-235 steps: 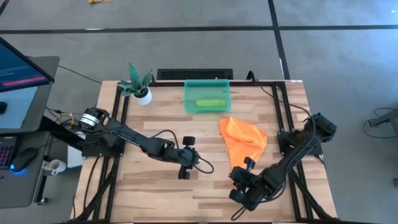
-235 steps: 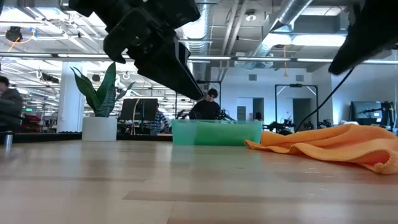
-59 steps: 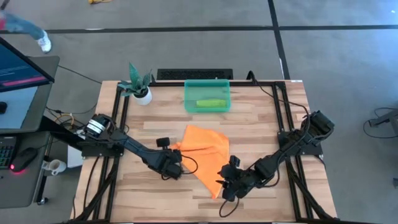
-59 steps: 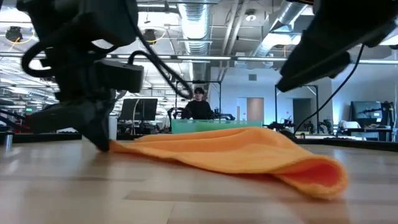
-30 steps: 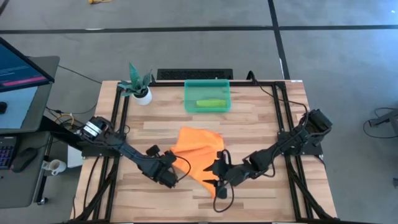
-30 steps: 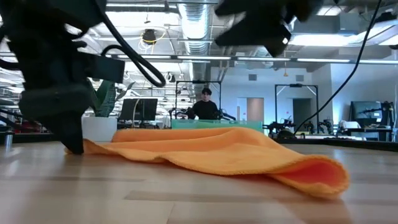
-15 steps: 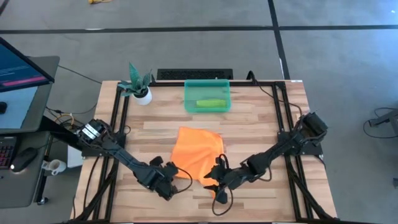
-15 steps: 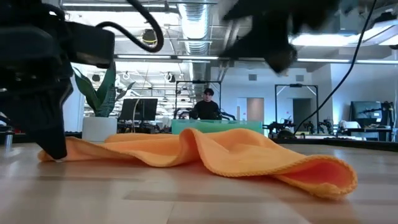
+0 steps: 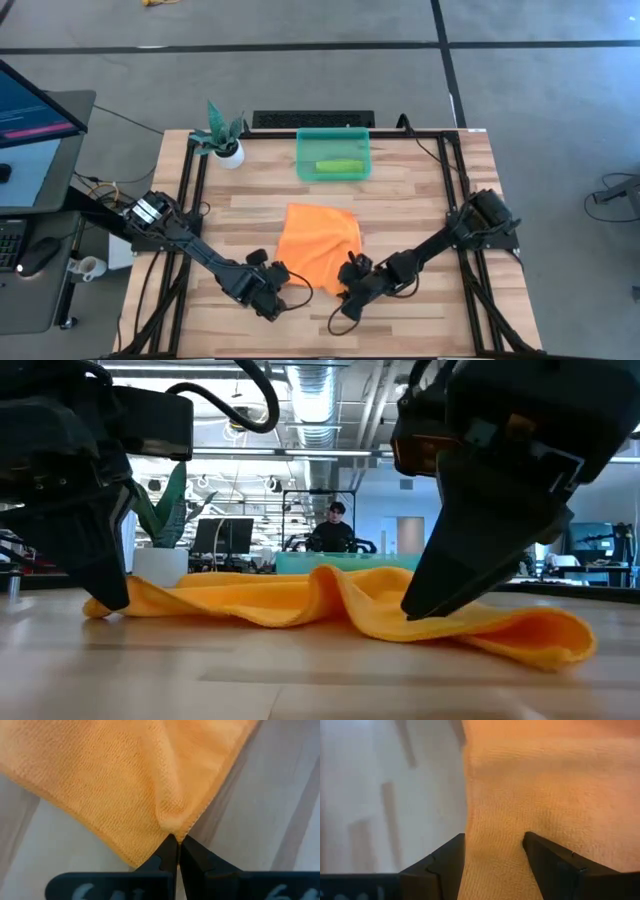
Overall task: Roll towel into tight, uniform cylinder
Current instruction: Roll the orange microfiber towel
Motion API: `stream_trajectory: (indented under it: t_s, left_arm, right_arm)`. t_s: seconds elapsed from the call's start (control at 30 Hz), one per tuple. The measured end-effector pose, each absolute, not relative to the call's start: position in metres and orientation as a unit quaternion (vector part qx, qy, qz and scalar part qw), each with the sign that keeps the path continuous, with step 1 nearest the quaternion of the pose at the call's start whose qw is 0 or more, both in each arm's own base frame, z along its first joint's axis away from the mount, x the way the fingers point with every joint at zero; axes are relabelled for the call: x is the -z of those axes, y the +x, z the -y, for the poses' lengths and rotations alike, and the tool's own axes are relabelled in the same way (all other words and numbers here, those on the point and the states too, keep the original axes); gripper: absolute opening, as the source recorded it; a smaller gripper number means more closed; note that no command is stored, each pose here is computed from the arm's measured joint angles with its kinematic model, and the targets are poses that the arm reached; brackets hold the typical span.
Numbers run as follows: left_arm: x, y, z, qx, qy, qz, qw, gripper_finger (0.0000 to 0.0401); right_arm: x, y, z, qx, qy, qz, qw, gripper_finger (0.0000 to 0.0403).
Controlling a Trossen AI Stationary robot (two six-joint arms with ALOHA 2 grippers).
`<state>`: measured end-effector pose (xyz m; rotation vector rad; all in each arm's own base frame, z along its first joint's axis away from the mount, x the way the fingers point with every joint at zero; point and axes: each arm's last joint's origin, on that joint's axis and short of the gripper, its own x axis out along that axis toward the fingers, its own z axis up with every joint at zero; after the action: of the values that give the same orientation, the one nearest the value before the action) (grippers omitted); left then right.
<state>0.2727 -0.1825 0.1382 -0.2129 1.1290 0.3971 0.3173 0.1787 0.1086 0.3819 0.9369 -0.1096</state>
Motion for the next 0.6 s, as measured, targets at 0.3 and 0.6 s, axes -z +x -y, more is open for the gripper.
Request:
stream_trajectory:
  t_s: [0.3, 0.6]
  left_arm:
    - [-0.139, 0.278, 0.173, -0.207, -0.076, -0.512, 0.830, 0.0000]
    - [-0.139, 0.284, 0.163, -0.217, -0.056, -0.506, 0.833, 0.0000]
  right_arm:
    - [-0.117, 0.310, -0.150, 0.098, 0.117, -0.502, 0.851, 0.0234]
    - [-0.156, 0.294, -0.123, 0.134, 0.110, -0.517, 0.838, 0.0234]
